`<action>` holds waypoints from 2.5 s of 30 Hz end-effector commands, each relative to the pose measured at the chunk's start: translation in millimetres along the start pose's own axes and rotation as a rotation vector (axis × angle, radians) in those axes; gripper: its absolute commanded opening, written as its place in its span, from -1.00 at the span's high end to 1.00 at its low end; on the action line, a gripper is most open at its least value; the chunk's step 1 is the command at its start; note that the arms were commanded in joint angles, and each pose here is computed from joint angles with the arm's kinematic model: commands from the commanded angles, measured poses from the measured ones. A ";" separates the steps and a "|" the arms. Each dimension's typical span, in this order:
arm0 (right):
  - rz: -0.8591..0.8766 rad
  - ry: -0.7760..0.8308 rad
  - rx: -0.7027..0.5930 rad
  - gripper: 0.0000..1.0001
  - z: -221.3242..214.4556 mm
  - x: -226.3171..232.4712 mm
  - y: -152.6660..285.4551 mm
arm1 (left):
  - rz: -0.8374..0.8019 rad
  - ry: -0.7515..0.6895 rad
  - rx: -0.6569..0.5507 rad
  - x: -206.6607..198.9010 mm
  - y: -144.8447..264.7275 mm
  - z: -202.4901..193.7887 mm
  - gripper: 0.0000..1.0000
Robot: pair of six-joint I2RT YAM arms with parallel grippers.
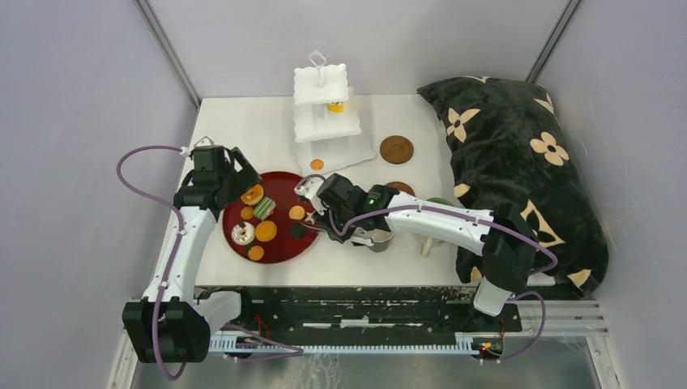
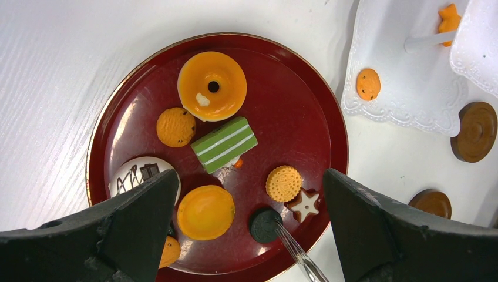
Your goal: Serve the afternoon tea
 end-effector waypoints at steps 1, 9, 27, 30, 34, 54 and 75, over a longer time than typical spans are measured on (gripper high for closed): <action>0.001 0.005 -0.168 0.84 31.1 1.8 28.5 | -0.012 0.014 -0.050 -2.6 1.4 10.2 -1.00; -0.109 -0.101 -0.151 0.85 25.1 -31.2 25.8 | -0.015 0.011 -0.051 -2.9 1.4 10.7 -1.00; 0.137 -0.043 -0.057 0.87 20.1 30.5 1.0 | -0.025 0.002 -0.064 -3.4 5.5 12.5 -0.99; 0.050 -0.027 -0.135 0.87 27.5 18.8 13.9 | -0.024 0.000 -0.066 -3.2 6.1 12.6 -1.00; -0.017 -0.063 -0.163 0.88 29.0 -4.3 23.3 | -0.027 0.002 -0.065 -3.4 6.8 12.6 -0.99; -0.102 -0.055 -0.006 0.26 18.6 -34.7 35.6 | -0.015 -0.007 -0.057 -3.8 -1.9 14.0 -0.99; -0.085 -0.063 0.023 0.09 31.3 -18.3 19.4 | -0.018 -0.006 -0.062 -4.0 -1.2 14.1 -1.00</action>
Point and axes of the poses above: each gripper's point midway between its finger pads, its own y axis back along the fingers, its own x axis along the line the jaws close on, z = x × y, the point moved 9 cm from there along y, back along the fingers, and after that the axes turned 11 degrees about -y, right-handed, at the moved point
